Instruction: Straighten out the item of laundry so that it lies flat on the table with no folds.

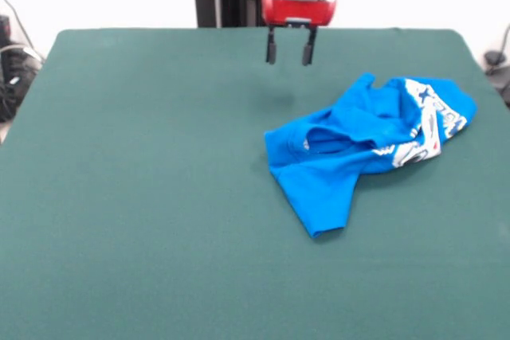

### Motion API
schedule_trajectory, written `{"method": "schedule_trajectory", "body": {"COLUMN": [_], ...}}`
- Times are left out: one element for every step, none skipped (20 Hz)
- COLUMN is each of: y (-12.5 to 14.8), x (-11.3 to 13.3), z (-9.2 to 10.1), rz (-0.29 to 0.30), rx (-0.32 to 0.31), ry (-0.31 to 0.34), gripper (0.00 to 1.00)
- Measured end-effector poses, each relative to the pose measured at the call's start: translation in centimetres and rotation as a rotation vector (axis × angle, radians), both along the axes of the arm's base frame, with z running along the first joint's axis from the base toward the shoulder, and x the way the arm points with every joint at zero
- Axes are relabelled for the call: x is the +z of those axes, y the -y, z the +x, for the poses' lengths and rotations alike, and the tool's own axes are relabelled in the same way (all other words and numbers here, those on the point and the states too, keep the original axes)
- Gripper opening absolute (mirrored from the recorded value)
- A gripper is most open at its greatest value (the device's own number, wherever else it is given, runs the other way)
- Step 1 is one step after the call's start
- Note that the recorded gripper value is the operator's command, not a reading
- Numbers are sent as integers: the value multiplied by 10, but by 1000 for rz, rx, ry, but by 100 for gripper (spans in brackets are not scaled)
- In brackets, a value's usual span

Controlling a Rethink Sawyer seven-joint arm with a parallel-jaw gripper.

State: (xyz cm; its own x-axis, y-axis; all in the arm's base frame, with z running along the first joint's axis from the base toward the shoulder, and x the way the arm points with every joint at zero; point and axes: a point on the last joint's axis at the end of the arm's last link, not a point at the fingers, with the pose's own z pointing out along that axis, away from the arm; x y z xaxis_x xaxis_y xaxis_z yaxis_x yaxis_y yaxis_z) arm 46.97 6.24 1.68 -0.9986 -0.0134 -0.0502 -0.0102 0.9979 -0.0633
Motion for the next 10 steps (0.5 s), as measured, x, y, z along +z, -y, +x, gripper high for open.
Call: {"method": "schedule_trajectory", "body": {"y": [-3, -6, -8, -11, -12, -15, -17, -18, -20, -24], "x": [0, 0, 0, 0, 0, 0, 0, 1, 1, 1], "z": [0, 0, 0, 0, 0, 0, 0, 0, 1, 1], "rz": [0, 1, 1, 2, 2, 3, 4, 4, 5, 7], "rx": [3, 7, 9, 12, 13, 14, 15, 15, 14, 12], "ry": [0, 0, 0, 1, 1, 1, 1, 1, 1, 2], "gripper": [100, 100, 100, 100, 100, 100, 100, 100, 100, 100]}}
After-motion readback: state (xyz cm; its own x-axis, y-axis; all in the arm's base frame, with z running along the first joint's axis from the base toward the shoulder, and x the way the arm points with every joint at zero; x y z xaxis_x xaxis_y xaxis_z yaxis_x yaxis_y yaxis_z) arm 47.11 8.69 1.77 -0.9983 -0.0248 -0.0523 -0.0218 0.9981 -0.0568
